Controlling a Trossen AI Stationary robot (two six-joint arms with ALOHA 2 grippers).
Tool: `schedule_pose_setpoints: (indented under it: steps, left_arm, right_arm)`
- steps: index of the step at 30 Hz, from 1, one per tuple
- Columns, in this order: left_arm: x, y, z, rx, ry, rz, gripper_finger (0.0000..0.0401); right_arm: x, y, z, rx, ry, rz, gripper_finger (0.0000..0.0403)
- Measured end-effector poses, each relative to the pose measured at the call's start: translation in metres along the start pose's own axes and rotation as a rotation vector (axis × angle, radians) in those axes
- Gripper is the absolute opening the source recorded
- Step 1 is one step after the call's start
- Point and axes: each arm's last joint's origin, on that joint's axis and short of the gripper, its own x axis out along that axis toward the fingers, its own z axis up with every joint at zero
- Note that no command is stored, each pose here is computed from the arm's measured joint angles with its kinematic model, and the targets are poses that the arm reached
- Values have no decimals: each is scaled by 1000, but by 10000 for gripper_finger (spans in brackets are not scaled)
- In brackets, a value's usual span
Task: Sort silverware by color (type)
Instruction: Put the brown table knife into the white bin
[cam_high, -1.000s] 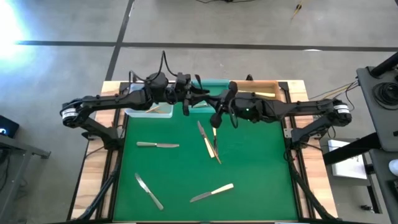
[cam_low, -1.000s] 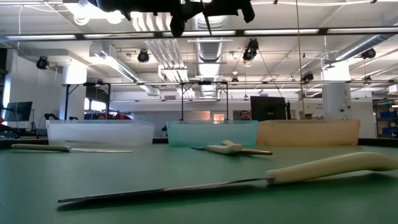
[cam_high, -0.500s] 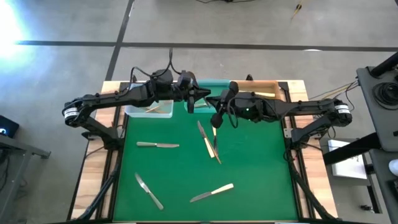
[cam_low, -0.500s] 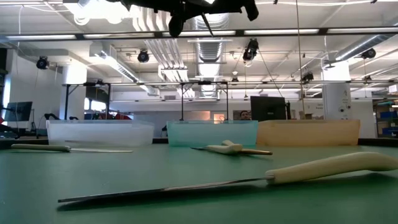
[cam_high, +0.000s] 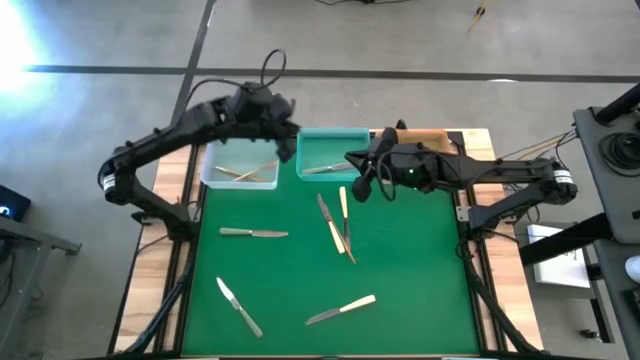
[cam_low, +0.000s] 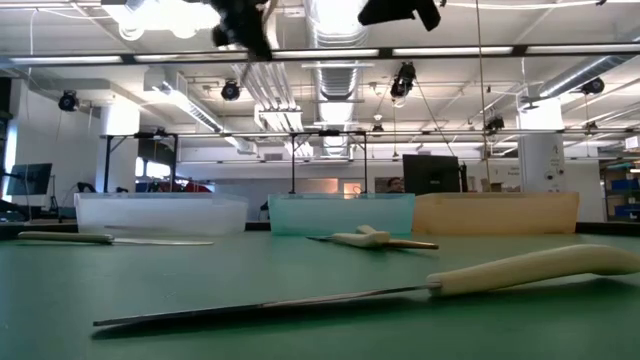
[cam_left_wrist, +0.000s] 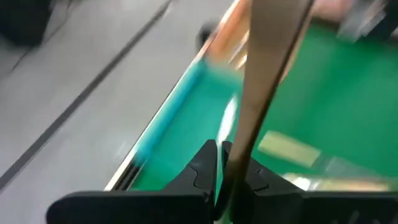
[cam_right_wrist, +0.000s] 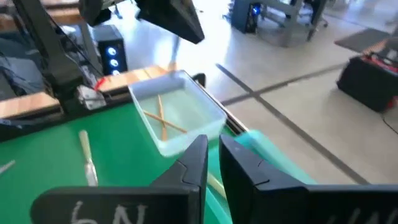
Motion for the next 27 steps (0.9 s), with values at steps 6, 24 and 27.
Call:
schedule_pose_setpoints:
  steps: [6, 24, 27]
  left_arm:
    - [-1, 33, -34, 13, 324, 134, 1]
    - [59, 80, -141, -49, 717, 178, 21]
    - [60, 79, -145, -49, 732, 174, 29]
  right_arm:
    - [-5, -5, -13, 3, 131, -37, 51]
    - [-5, -6, -24, 23, 228, -59, 52]
    - [-6, -6, -24, 18, 236, -61, 52]
